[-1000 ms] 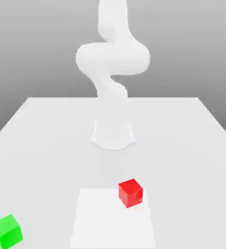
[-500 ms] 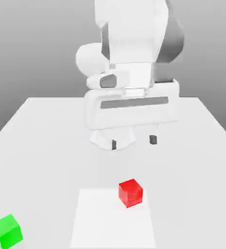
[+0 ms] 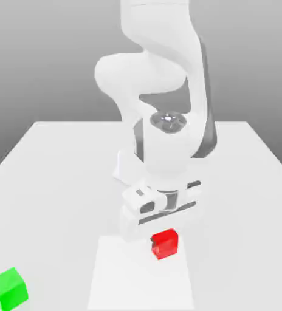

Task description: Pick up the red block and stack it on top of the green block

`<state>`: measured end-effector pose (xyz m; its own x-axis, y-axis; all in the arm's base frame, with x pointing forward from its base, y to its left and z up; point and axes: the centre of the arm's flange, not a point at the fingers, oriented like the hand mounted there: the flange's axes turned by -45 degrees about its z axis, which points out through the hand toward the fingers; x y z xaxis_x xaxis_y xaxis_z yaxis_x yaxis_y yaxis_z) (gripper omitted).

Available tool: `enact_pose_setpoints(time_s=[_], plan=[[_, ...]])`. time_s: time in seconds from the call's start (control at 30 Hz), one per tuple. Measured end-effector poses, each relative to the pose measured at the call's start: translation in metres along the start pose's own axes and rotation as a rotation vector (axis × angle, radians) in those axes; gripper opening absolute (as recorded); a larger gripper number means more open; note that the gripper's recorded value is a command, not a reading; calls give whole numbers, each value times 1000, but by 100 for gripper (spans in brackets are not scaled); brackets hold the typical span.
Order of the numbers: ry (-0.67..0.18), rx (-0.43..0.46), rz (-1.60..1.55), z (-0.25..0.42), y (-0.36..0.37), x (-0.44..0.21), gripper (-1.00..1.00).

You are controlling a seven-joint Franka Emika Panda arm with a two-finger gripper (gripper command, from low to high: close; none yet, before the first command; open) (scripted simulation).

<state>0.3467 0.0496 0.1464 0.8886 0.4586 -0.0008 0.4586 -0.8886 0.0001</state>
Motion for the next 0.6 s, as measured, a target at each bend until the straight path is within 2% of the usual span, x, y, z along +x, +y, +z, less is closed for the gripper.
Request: enact_pose_setpoints(time_s=[0.3,0.6], plan=[[0,0,0,-55,0,0,-100],[-3,17,457,-78,160,13,-100]])
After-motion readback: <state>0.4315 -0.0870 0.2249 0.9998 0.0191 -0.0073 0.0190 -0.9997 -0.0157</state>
